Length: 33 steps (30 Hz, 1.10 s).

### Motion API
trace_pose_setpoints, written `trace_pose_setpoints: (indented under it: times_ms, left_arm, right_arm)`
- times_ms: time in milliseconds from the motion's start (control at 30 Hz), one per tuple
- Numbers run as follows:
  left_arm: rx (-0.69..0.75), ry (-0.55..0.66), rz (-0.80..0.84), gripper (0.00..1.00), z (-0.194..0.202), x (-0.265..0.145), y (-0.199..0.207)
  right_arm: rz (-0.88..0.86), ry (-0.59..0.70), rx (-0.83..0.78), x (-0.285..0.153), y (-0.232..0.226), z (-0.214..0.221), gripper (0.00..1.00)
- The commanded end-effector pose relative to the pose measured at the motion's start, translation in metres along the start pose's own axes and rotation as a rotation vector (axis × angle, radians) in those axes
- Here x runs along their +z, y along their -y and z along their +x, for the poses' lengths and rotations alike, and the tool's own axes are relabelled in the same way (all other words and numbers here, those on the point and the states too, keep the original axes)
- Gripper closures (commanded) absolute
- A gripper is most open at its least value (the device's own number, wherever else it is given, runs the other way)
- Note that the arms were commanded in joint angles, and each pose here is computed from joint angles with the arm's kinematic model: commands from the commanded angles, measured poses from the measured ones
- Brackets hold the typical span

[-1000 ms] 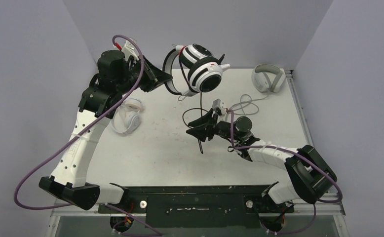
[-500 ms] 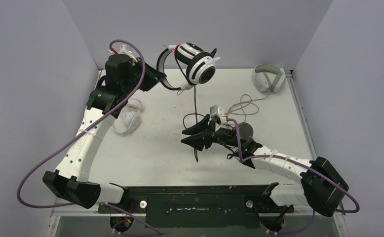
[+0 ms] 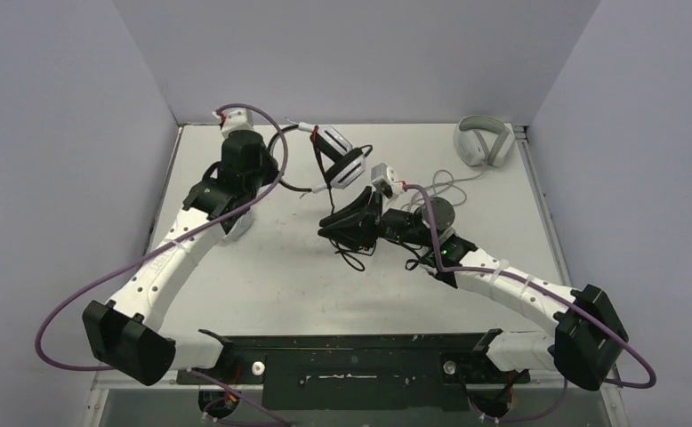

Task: Wrap the headphones
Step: Wrap the headphones cable around the headphones.

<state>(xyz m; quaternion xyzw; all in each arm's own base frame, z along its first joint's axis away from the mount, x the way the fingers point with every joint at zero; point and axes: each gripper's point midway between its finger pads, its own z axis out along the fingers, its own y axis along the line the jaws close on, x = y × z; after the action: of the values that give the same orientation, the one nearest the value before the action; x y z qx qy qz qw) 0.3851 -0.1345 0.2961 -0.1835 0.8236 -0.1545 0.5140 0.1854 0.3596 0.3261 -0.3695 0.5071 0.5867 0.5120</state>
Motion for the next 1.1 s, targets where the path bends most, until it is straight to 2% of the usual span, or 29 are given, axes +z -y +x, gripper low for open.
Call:
trace_pose_setpoints:
  times_ms: [0,100,267,433,567,767,867,1067]
  left_arm:
    - [0.171,0.363,0.004,1.00,-0.062,-0.038,0.022]
    - [0.361,0.433,-0.031,1.00,-0.054,-0.048,0.022]
    - [0.573,0.467,-0.075,1.00,-0.048,-0.058,0.018]
    - [0.831,0.425,-0.065,1.00,-0.024,-0.063,0.020]
    - [0.990,0.324,-0.053,1.00,-0.003,-0.062,0.021]
    - [0.997,0.179,0.068,1.00,0.025,-0.062,0.033]
    - [0.964,0.121,0.122,1.00,0.035,-0.064,0.041]
    - [0.850,0.004,0.252,1.00,0.050,-0.079,0.060]
  right_arm:
    - [0.023,0.000,-0.032,0.002,-0.005,-0.032,0.77]
    - [0.067,-0.014,-0.007,-0.001,0.008,-0.041,0.81]
    - [0.128,-0.037,0.074,-0.023,0.037,-0.056,0.85]
    - [0.285,-0.183,0.084,-0.049,0.079,-0.045,0.88]
    - [0.352,-0.322,0.081,-0.061,0.101,-0.026,0.90]
    - [0.386,-0.344,0.047,-0.068,0.116,-0.023,0.91]
    - [0.419,-0.349,0.019,-0.072,0.123,-0.024,0.80]
    - [0.491,-0.387,-0.005,-0.086,0.137,-0.011,0.79]
